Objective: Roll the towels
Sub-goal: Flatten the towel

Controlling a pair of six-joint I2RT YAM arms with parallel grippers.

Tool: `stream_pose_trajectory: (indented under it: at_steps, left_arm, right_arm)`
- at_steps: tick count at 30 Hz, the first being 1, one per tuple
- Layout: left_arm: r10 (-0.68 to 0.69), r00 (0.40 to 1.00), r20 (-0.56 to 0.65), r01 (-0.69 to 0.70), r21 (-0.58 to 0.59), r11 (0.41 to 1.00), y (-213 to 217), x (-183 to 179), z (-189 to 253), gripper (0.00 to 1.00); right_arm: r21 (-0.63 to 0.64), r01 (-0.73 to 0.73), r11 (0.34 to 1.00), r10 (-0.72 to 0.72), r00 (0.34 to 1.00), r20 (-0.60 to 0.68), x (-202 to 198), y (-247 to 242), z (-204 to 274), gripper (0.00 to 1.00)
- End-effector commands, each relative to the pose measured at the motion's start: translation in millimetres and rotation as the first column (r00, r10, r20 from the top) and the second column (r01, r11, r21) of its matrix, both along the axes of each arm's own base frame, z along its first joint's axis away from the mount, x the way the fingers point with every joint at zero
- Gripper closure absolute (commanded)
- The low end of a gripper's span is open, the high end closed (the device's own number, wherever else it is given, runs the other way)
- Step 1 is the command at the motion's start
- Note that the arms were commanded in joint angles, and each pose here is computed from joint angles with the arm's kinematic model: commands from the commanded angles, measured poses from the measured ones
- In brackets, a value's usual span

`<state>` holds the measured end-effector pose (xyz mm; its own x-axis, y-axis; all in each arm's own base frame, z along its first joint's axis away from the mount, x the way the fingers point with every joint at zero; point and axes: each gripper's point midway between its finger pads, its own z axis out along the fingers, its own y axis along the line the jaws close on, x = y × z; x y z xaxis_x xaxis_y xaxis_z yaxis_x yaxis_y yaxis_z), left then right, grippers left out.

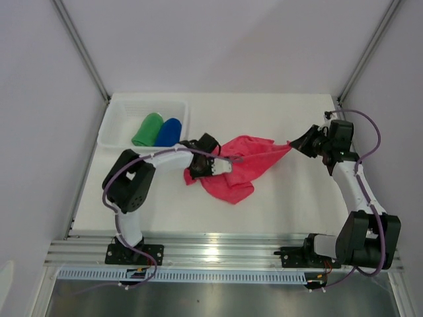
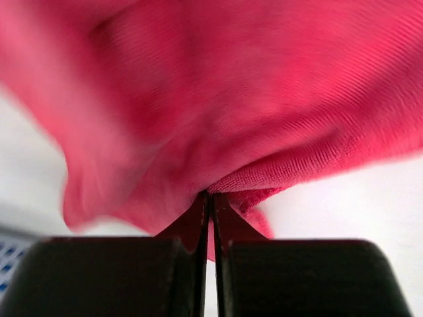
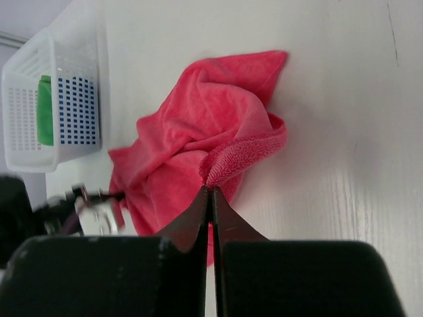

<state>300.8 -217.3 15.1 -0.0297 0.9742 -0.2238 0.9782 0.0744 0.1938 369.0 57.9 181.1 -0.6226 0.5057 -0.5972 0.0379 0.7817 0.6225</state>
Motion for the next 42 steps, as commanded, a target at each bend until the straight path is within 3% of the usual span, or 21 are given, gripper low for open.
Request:
stream_pose_trajectory:
  at_steps: [1, 4, 7, 8, 9, 13, 16, 20, 24, 27, 33, 39, 42]
  left_arm:
    - [0.253, 0.959, 0.125, -0.255, -0.003, 0.967, 42.5, 78.9, 26.6, 0.99]
    - [0.289, 0.926, 0.242, -0.298, 0.002, 0.955, 60.5, 116.0, 47.6, 0.99]
    - [0.277, 0.913, 0.299, -0.298, 0.025, 0.954, 61.3, 134.6, 53.1, 0.73]
    - [0.271, 0.923, 0.275, -0.288, 0.024, 0.957, 56.9, 131.6, 51.3, 0.55]
    - [0.261, 0.932, 0.251, -0.270, -0.002, 0.963, 49.3, 128.6, 58.2, 0.47]
    - [0.085, 0.994, 0.066, -0.075, -0.146, 0.987, 9.4, 60.9, 74.6, 0.35]
    - [-0.007, 1.000, -0.011, 0.005, -0.191, 0.982, -4.1, 15.2, 85.0, 0.34]
    - [0.012, 0.992, -0.128, -0.044, -0.253, 0.967, -35.3, -22.8, 92.3, 0.34]
    - [0.213, 0.962, -0.171, -0.254, -0.275, 0.927, -67.1, -23.1, 81.9, 0.30]
    - [0.368, 0.907, -0.202, -0.406, -0.197, 0.892, -61.0, -19.6, 64.0, 0.28]
    - [0.497, 0.839, -0.224, -0.537, -0.181, 0.824, -62.9, -18.6, 39.3, 0.23]
    - [0.492, 0.837, -0.240, -0.529, -0.122, 0.840, -58.0, -24.4, 13.7, 0.32]
    - [0.501, 0.836, -0.224, -0.532, -0.101, 0.841, -54.9, -21.7, 1.3, 0.46]
  right_arm:
    - [-0.001, -0.003, 1.000, 0.003, 1.000, -0.012, -22.4, 1.1, 6.1, 1.00]
    - [-0.009, 0.031, 0.999, -0.032, 0.999, -0.032, -38.5, -2.0, 6.4, 1.00]
    - [-0.005, 0.072, 0.997, -0.072, 0.997, -0.018, -42.2, -5.9, 7.8, 1.00]
    - [0.004, 0.080, 0.997, -0.080, 0.997, -0.008, -39.7, -6.0, 9.4, 1.00]
    - [0.010, 0.080, 0.997, -0.080, 0.997, -0.019, -37.7, -5.6, 6.2, 1.00]
    - [0.025, 0.077, 0.997, -0.077, 0.997, -0.025, -31.4, -4.0, 5.1, 1.00]
    - [0.023, 0.081, 0.996, -0.081, 0.997, -0.017, -29.2, -5.2, 6.2, 1.00]
    - [0.017, 0.076, 0.997, -0.075, 0.997, -0.014, -26.7, -5.3, 7.9, 1.00]
    - [0.010, 0.077, 0.997, -0.077, 0.997, -0.007, -26.2, -6.2, 10.5, 1.00]
    - [-0.011, 0.082, 0.997, -0.081, 0.997, 0.008, -27.9, -9.2, 16.1, 1.00]
    - [-0.030, 0.075, 0.997, -0.074, 0.997, 0.018, -31.1, -10.2, 17.4, 1.00]
    - [-0.037, 0.080, 0.996, -0.079, 0.997, 0.017, -32.4, -11.4, 16.0, 1.00]
    - [-0.042, 0.084, 0.996, -0.084, 0.996, 0.010, -32.1, -13.0, 13.7, 1.00]
